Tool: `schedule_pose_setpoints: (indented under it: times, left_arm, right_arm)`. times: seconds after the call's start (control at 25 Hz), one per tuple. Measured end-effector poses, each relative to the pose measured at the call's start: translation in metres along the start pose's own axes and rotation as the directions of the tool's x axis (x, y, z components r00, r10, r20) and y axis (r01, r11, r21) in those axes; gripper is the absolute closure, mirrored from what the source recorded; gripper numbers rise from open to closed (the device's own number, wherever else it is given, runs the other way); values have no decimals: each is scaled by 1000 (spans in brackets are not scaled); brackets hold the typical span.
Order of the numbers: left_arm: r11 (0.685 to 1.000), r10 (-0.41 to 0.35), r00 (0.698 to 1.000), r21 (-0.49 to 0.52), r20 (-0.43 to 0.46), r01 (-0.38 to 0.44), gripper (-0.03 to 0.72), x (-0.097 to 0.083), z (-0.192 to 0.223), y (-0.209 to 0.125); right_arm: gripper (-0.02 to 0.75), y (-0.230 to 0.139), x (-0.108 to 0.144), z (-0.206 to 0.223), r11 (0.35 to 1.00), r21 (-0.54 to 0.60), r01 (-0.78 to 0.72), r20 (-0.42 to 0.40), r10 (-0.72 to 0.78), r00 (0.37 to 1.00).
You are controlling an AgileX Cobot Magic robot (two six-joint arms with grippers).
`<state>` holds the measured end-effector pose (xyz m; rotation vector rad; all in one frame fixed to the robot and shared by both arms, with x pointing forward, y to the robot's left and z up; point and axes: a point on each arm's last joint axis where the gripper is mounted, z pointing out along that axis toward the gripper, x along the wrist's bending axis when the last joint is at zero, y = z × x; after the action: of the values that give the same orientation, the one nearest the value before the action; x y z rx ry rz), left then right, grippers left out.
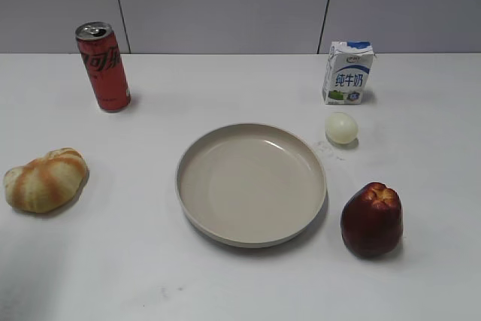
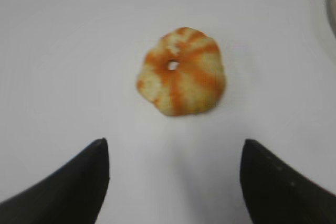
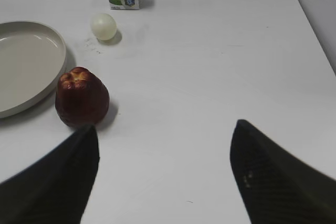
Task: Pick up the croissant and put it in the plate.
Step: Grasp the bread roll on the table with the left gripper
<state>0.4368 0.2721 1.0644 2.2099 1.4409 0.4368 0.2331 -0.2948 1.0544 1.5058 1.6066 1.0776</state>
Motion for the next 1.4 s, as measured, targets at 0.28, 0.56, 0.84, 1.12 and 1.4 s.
schedule_pose_setpoints:
  times: [0.28, 0.56, 0.84, 1.12, 1.4]
  left_arm:
    - [971, 28, 986, 229, 166, -66, 91, 8, 74, 34]
    - [921, 25, 966, 369, 257, -122, 88, 18, 135, 43]
    - [884, 193, 931, 356, 309, -302, 88, 5, 167, 52]
    - [815, 276, 901, 416, 334, -404, 88, -5, 198, 43]
    - [809, 284, 909, 432, 306, -399, 95, -2, 212, 40]
  right_arm:
    - [150, 0, 0, 0, 1000, 0, 0, 0, 0, 1000]
    - [150, 0, 0, 0, 1000, 0, 1, 0, -1, 1000]
    - [150, 0, 0, 0, 1000, 0, 1, 0, -1, 1000]
    - [150, 0, 0, 0, 1000, 0, 1, 0, -1, 1000]
    - [150, 0, 0, 0, 1000, 0, 1, 0, -1, 1000]
